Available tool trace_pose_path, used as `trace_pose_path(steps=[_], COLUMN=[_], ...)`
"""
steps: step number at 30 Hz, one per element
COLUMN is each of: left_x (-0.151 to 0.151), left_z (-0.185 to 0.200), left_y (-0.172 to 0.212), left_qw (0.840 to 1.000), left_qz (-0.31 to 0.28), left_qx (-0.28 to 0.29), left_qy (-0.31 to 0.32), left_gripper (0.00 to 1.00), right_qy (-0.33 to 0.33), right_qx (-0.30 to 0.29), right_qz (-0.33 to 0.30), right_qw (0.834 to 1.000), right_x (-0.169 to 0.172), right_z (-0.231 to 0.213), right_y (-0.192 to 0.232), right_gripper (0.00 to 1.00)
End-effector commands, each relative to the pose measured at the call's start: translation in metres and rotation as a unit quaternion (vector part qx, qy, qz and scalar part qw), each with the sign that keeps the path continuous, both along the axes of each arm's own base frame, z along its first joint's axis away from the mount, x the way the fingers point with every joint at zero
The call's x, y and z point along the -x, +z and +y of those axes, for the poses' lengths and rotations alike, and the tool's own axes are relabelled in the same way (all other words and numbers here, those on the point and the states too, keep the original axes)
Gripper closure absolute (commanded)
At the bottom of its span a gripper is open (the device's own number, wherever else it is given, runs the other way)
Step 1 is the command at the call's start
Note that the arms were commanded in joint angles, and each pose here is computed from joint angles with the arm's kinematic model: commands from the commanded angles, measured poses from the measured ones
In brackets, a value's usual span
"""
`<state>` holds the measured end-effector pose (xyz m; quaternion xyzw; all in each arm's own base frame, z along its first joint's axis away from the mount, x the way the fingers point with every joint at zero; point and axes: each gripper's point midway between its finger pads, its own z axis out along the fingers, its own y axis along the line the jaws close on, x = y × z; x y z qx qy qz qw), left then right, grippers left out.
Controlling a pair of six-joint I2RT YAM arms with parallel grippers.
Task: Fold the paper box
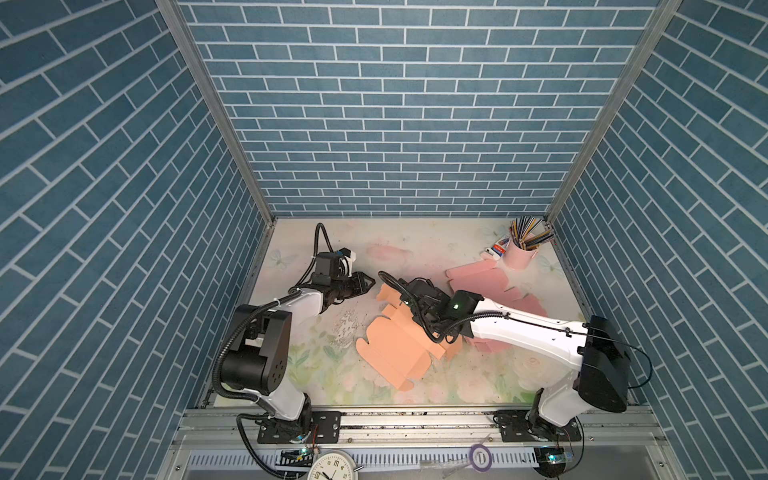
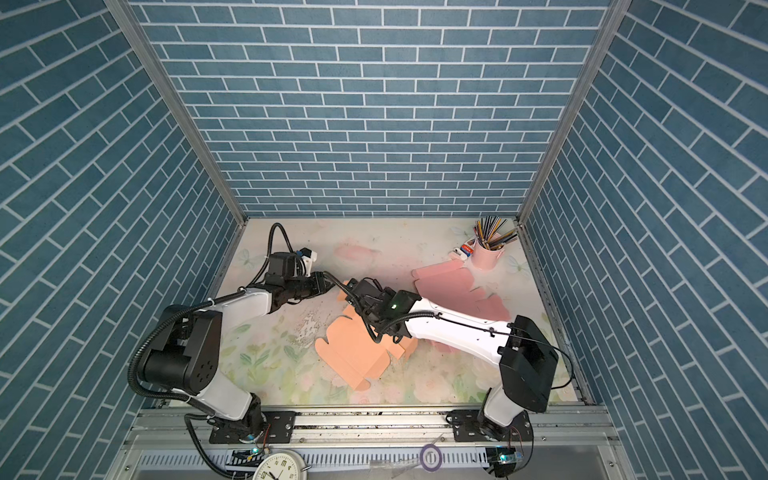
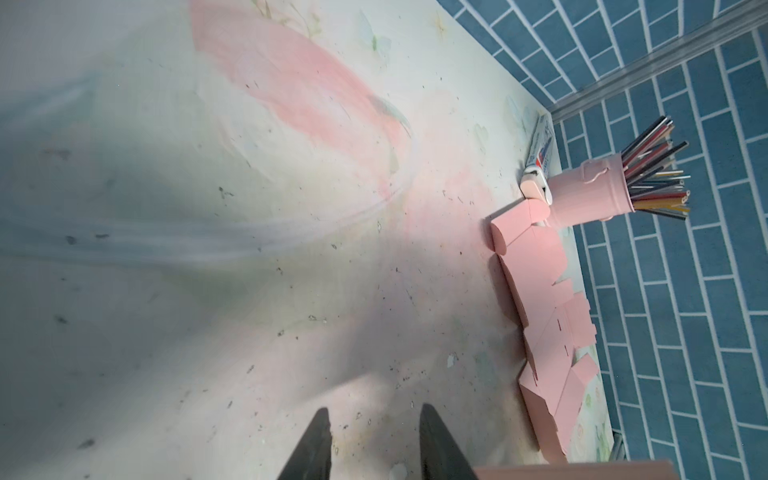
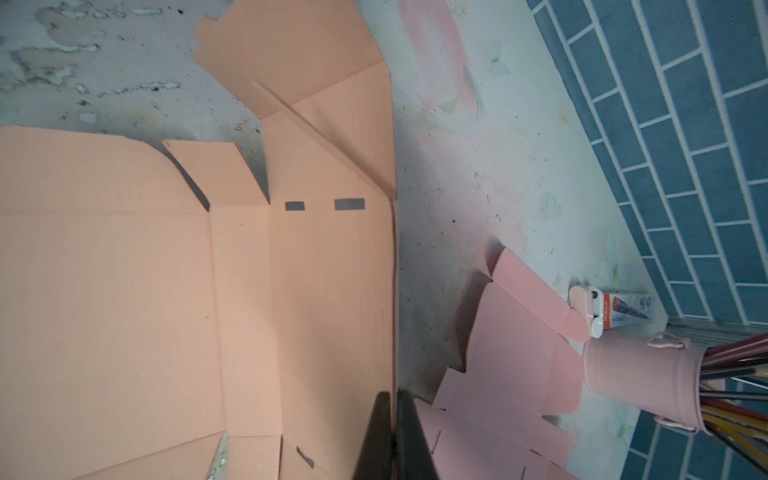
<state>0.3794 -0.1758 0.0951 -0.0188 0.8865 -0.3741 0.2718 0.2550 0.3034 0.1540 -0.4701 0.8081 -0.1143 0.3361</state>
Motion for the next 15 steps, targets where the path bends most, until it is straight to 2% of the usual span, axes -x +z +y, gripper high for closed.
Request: trace_pose_path(steps=[1, 15], left_x=[0.002, 0.026], left_z=[-0.015, -0.01], left_y=[0.01, -0.002], left_qw=[0.999, 0.999], left_qz=[-0.017, -0.019], left_qx=[0.022, 0.04], left_qy=[-0.021, -0.007], left_gripper=[0.63, 0.63], right_qy=[0.02, 0.113], right_qx=[0.038, 0.077], right_qz=[-0.04, -0.075], right_qw=[0.998, 0.988], right_x=[-0.012, -0.018], right_z=[0.002, 0.035], right_y=[0.009, -0.008], right_gripper=[1.0, 1.0])
